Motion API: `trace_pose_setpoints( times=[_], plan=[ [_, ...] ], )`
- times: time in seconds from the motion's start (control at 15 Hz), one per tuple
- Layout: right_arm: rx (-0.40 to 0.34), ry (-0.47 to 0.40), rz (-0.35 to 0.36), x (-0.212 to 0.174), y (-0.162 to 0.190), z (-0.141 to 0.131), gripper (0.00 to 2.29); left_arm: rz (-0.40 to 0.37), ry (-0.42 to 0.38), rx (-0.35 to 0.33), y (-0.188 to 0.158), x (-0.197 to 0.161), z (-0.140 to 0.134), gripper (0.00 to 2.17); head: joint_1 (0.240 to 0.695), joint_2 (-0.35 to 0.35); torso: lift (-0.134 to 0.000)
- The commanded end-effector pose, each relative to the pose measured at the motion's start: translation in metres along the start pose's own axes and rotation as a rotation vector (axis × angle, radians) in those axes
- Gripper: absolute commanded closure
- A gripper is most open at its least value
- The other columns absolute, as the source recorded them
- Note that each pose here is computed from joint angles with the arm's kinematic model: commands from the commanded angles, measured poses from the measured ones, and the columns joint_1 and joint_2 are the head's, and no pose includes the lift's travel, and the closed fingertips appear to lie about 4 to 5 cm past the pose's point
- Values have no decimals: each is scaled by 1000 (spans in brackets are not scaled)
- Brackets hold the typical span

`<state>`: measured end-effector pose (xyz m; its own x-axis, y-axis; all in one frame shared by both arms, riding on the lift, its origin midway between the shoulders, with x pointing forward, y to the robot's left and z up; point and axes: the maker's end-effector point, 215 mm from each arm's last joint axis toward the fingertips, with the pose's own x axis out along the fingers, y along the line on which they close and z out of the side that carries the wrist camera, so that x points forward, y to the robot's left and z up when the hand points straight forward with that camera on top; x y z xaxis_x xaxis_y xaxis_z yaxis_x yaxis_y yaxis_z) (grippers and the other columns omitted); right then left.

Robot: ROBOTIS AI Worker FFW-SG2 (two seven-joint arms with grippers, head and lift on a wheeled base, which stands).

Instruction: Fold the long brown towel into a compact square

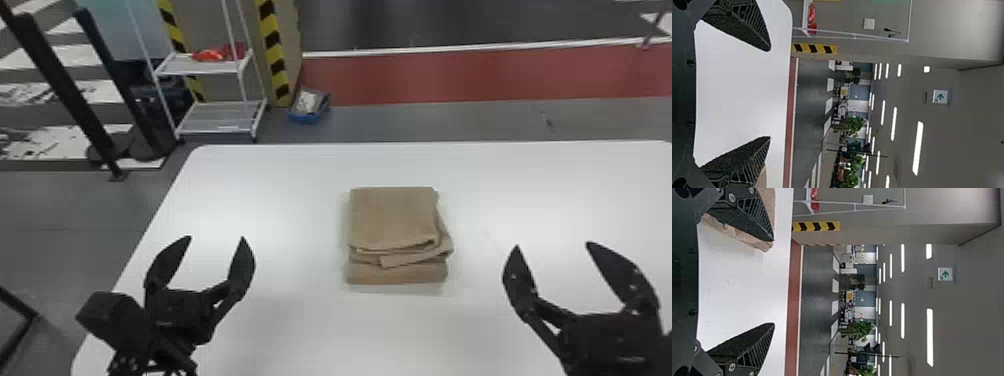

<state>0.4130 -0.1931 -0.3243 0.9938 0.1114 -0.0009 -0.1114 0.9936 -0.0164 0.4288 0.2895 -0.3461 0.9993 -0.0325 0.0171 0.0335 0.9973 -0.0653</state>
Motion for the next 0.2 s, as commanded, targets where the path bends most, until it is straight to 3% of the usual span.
trace_pose_setpoints(
  times=[0.0,0.13],
  plan=[
    [2,-2,-1,0,1,-2,127,0,-4,-3,-2,-1,1,73,695,129,-123],
    [6,-12,6,0,5,1,127,-2,-6,-6,-4,-2,3,73,695,129,-123]
  ],
)
